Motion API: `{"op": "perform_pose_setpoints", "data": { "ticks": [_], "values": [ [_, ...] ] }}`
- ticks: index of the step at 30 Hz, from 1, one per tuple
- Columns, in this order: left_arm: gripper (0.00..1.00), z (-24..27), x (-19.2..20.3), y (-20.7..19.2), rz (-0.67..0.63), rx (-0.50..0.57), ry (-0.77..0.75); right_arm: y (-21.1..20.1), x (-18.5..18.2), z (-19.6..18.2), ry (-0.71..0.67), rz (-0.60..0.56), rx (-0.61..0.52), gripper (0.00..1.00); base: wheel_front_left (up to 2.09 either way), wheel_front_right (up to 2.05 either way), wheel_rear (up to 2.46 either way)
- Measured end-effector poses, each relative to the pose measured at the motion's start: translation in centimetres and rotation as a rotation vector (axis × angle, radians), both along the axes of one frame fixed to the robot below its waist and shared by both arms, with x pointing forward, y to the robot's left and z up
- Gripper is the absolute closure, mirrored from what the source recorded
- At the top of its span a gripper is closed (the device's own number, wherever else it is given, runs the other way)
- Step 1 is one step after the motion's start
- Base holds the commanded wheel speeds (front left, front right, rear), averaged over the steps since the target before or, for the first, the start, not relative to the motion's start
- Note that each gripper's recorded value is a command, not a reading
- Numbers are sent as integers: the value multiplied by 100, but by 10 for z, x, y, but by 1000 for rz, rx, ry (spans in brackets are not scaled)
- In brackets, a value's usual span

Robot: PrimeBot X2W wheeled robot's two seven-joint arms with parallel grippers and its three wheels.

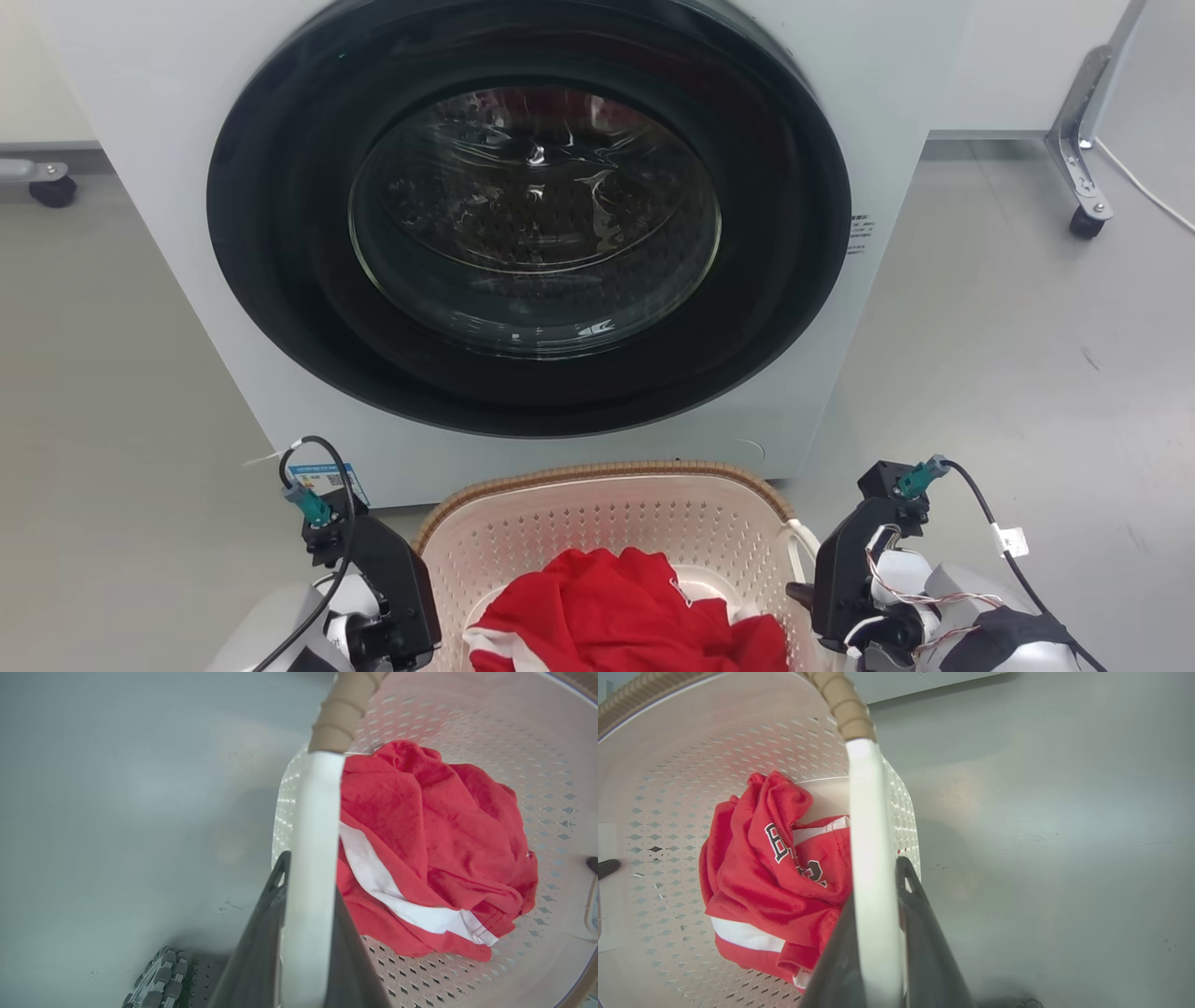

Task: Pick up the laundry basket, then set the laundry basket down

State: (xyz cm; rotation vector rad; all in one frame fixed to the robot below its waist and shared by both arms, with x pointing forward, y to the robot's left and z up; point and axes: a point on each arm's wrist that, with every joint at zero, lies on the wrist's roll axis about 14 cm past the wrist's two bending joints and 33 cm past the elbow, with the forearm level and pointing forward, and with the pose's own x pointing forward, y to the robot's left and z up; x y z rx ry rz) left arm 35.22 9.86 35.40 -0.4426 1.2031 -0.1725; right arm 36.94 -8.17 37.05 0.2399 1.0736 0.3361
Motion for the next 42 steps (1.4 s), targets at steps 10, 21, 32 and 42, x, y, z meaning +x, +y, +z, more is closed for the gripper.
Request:
{"op": "perform_pose_setpoints", "data": {
  "ticks": [10,21,32,42],
  "values": [
    [100,-5,13,-1,0,23,-60,0,9,-6,-40,-18,6,100,0,0,0],
    [100,-17,37,-6,-15,59,-152,-4,32,-19,-108,-28,-26,100,0,0,0],
    [100,-49,47,-9,-29,90,-158,-5,43,-53,-97,-11,-49,100,0,0,0],
    [100,-79,59,-11,-32,102,-162,-5,55,-85,-74,6,-61,100,0,0,0]
  ]
}}
